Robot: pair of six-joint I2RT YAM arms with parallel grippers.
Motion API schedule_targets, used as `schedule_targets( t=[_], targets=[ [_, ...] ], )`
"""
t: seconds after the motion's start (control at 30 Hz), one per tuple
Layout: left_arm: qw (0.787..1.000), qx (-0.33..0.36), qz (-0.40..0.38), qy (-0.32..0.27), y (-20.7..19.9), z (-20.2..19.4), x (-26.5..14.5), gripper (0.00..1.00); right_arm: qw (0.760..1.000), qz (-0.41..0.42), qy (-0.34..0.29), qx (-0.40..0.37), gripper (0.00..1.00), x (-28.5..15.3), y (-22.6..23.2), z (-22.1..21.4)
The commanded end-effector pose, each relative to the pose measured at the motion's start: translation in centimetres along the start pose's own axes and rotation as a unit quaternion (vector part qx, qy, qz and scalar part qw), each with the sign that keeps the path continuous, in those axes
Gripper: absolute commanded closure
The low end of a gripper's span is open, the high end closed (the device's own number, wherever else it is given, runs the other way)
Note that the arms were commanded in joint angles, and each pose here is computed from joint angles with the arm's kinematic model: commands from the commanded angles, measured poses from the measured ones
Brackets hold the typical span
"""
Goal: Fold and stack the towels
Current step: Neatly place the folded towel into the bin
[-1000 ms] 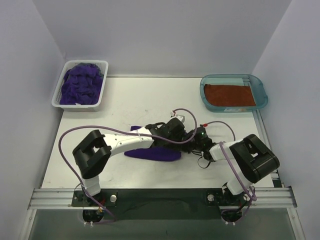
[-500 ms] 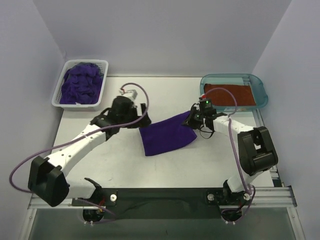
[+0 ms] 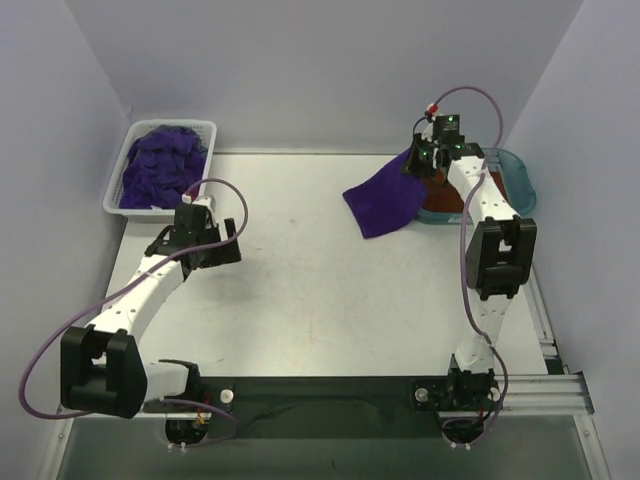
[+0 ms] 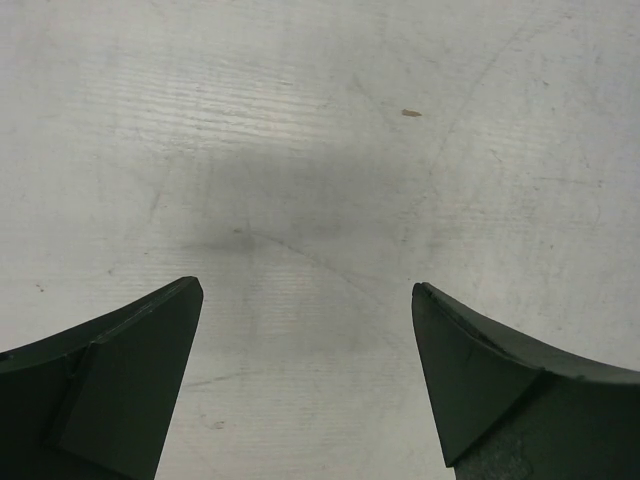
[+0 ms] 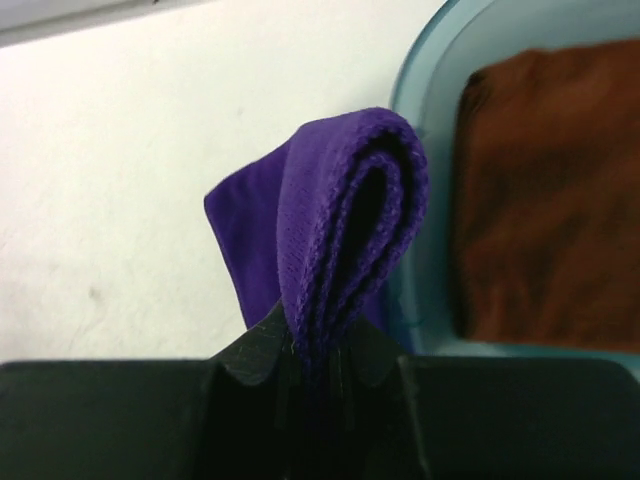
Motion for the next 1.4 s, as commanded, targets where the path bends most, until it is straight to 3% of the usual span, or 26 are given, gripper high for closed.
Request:
schedule_targets(
  t=[0.0,0.17,0.43,1.37],
  targets=[
    [1.000,-0.002,-0.004,-0.012,0.3,1.3,0.4,0.03,0.998,-0.037,0.016,-0.042,1.00,-0.7,-3.0,1.6],
    [1.000,-0.006,0.010,0.011,0.9,0.8,1.7,0.03,0.993,-0.086,-0.016,-0.077,1.00,-1.7,-5.8,4.1],
    [0.999,-0.004,0.022,0.035,1.3,0.0,2.9,0.03,0.988,-0.138,-0.034,-0.065,1.00,-1.5,-12.0,6.0],
    [0.997,0.001,0.039,0.073,1.9,-1.1,4.5,0.02,0.968,-0.230,-0.053,-0.084,1.00,-2.5,-18.0,7.3]
  ],
)
Point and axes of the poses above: each gripper's point midway between its finger pads, its own x axis out along the fingers, its own y axis along the line the jaws close on, z = x × y, the point moved 6 cm from there along -x, back along the fingers, and after that the axes turned 8 degrees about -x, right-handed, at the moved point
